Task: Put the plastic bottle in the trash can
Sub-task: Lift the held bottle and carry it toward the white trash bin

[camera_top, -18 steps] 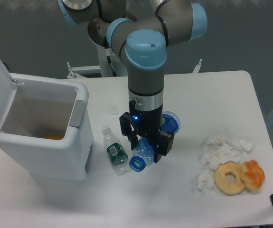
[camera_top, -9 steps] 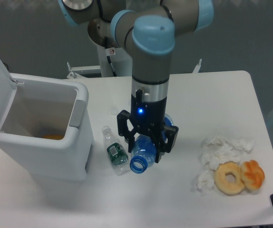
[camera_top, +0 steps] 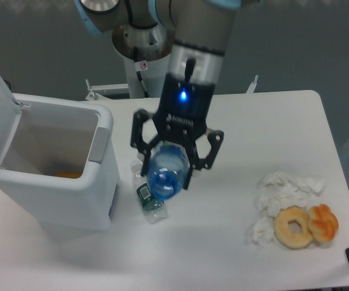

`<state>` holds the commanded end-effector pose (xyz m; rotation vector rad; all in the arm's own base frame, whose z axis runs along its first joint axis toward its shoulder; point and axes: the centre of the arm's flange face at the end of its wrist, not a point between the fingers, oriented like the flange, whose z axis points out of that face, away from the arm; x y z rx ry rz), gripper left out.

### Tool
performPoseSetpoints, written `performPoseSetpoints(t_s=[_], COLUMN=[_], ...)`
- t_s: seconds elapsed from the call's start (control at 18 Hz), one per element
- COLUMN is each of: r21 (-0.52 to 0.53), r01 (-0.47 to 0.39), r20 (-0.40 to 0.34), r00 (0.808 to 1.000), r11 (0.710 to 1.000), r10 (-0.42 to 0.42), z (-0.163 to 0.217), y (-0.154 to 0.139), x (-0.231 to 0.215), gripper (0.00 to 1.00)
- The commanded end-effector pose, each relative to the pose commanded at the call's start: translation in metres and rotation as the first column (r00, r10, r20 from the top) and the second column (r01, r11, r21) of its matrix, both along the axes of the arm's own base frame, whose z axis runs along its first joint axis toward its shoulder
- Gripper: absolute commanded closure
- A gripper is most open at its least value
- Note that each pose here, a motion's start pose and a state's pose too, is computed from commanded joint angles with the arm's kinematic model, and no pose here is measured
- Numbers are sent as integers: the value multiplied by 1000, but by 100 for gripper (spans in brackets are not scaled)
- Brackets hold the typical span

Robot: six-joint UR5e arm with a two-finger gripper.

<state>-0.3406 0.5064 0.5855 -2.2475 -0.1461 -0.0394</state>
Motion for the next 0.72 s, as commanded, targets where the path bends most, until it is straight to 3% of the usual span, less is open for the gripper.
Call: performPoseSetpoints(t_s=[0.39,0.72], r21=[63,65], r01=[52,106], r20=[11,43], r00=[999,993], r11=[997,992], r10=[-53,-109], z=[26,27], y=[-1,18], x=[37,80], gripper=[26,25])
